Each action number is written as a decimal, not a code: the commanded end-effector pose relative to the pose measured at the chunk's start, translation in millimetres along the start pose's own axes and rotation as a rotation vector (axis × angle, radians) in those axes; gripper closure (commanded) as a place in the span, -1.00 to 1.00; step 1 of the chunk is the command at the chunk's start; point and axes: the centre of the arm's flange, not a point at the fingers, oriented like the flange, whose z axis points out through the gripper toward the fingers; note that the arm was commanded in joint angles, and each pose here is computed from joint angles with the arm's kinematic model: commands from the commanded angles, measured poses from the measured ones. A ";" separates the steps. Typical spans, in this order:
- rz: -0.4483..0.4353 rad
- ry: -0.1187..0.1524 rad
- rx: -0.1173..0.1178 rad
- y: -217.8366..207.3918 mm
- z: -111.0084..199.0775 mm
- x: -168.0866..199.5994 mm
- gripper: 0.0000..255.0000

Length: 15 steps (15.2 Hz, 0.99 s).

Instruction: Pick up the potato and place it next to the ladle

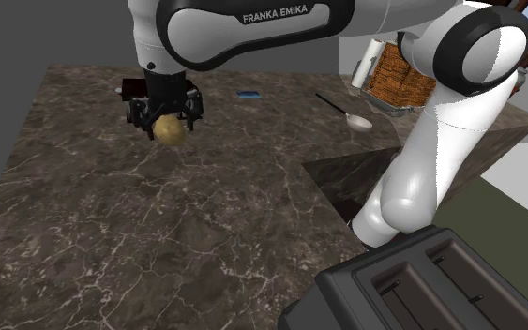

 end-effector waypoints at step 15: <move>0.000 0.000 0.000 0.1 3.6 -0.1 1.00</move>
